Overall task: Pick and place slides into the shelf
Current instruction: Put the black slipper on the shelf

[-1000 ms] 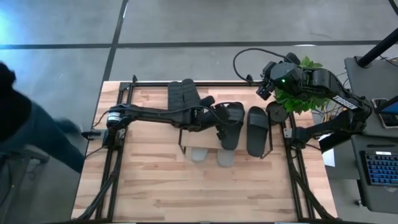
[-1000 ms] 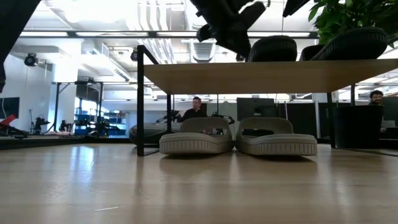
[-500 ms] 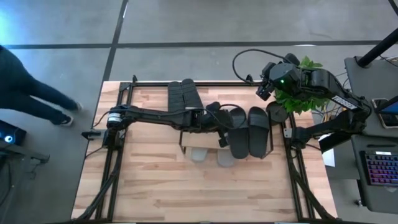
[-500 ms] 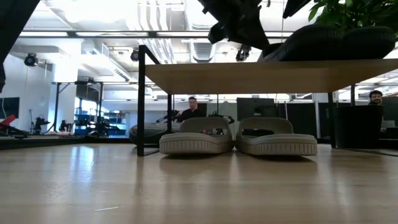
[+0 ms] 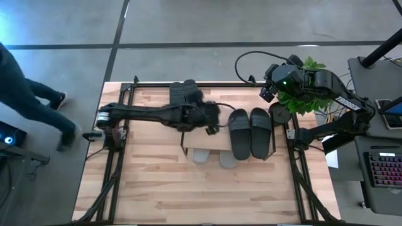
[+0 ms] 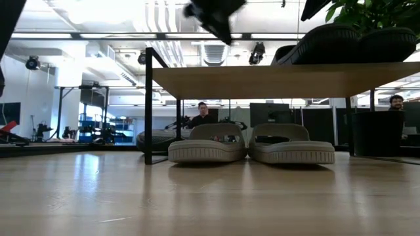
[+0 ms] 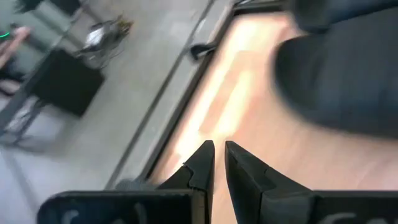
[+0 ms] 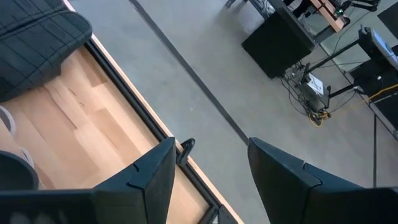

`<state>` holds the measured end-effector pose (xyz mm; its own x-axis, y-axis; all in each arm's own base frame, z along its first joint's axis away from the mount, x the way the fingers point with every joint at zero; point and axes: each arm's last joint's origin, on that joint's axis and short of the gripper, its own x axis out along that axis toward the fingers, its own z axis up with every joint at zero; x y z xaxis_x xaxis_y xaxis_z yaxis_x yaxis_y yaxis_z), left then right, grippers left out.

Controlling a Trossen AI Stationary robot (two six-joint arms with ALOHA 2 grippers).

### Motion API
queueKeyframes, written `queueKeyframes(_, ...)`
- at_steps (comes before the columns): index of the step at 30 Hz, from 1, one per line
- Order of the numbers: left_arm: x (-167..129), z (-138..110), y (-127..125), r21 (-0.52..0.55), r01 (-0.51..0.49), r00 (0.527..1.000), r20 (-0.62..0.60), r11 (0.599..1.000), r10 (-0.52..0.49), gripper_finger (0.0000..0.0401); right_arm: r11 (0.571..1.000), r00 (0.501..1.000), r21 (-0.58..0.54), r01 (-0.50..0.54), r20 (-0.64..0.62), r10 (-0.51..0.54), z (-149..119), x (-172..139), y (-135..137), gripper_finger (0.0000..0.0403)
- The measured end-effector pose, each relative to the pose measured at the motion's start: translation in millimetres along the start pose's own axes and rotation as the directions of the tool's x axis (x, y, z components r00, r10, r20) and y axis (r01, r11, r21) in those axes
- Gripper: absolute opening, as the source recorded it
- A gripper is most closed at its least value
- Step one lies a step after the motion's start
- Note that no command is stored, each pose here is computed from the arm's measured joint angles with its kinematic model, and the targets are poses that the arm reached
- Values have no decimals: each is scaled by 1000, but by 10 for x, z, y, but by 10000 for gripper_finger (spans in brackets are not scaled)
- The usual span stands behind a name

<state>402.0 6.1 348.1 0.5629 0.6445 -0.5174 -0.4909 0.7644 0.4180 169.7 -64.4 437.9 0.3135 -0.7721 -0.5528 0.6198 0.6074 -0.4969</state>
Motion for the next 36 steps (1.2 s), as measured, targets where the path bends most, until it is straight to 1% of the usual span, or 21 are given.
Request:
queueKeyframes(2, -157, -30, 182, -46, -40, 999, -35, 998, 38, 24, 1000, 1000, -5, -6, 4, 6, 4, -1, 1, 194)
queueKeyframes(4, -291, -79, 401, -174, -65, 995, -84, 983, 51, 24, 1000, 999, -7, -30, 20, 30, 23, 0, 8, 194)
queueKeyframes(5, -330, -127, 522, -243, -87, 990, -128, 966, 57, 24, 998, 998, -9, -62, 27, 62, 36, 4, 22, 194)
queueKeyframes(7, -407, -222, 753, -383, -151, 977, -196, 912, 79, 28, 990, 989, -14, -139, 48, 139, 78, 24, 64, 194)
queueKeyframes(8, -429, -286, 848, -427, -189, 968, -234, 884, 94, 32, 985, 983, -19, -172, 61, 173, 108, 40, 90, 194)
queueKeyframes(9, -454, -334, 935, -454, -217, 961, -254, 864, 108, 37, 983, 980, -19, -183, 76, 184, 139, 57, 110, 194)
queueKeyframes(10, -484, -371, 1015, -477, -233, 958, -261, 848, 116, 44, 985, 981, -17, -169, 89, 170, 175, 83, 129, 194)
queueKeyframes(11, -501, -415, 1080, -487, -248, 955, -268, 837, 127, 52, 991, 986, -8, -132, 106, 132, 212, 101, 136, 194)
queueKeyframes(13, -523, -510, 1190, -494, -282, 948, -276, 823, 159, 71, 1000, 991, -12, -26, 131, 27, 270, 119, 139, 194)
queueKeyframes(15, -490, -626, 1298, -471, -338, 930, -298, 815, 214, 92, 997, 985, -41, 65, 160, -57, 327, 122, 119, 194)
queueKeyframes(16, -450, -692, 1348, -460, -362, 920, -315, 811, 232, 102, 995, 980, -45, 87, 182, -77, 369, 123, 114, 194)
queueKeyframes(17, -403, -757, 1403, -465, -381, 912, -333, 799, 241, 112, 995, 975, -41, 91, 207, -81, 411, 120, 112, 194)
queueKeyframes(19, -283, -913, 1528, -506, -381, 904, -379, 774, 198, 129, 997, 964, -36, 67, 260, -56, 510, 148, 144, 194)
queueKeyframes(21, -135, -1070, 1635, -565, -365, 903, -408, 740, 134, 137, 1000, 951, -18, 13, 309, -7, 610, 197, 191, 194)
queueKeyframes(23, 27, -1250, 1714, -605, -351, 896, -439, 715, 68, 140, 998, 938, 30, -48, 346, 35, 722, 269, 251, 194)
queueKeyframes(26, 219, -1492, 1829, -643, -350, 882, -471, 681, 8, 141, 989, 936, 88, -117, 343, 81, 857, 432, 341, 194)
queueKeyframes(29, 345, -1710, 1958, -682, -356, 865, -499, 639, -50, 141, 977, 952, 112, -179, 270, 144, 941, 672, 455, 194)
queueKeyframes(31, 411, -1826, 2028, -712, -335, 865, -492, 617, -99, 141, 957, 952, 126, -262, 199, 234, 971, 847, 515, 194)
queueKeyframes(32, 435, -1871, 2058, -728, -326, 866, -486, 603, -118, 141, 940, 945, 140, -311, 154, 290, 979, 939, 533, 194)
queueKeyframes(34, 477, -1949, 2115, -759, -308, 871, -467, 574, -151, 141, 900, 924, 211, -381, 64, 376, 994, 1135, 552, 194)
queueKeyframes(36, 517, -2000, 2156, -789, -283, 883, -436, 545, -172, 141, 871, 908, 294, -393, -28, 419, 997, 1343, 539, 194)
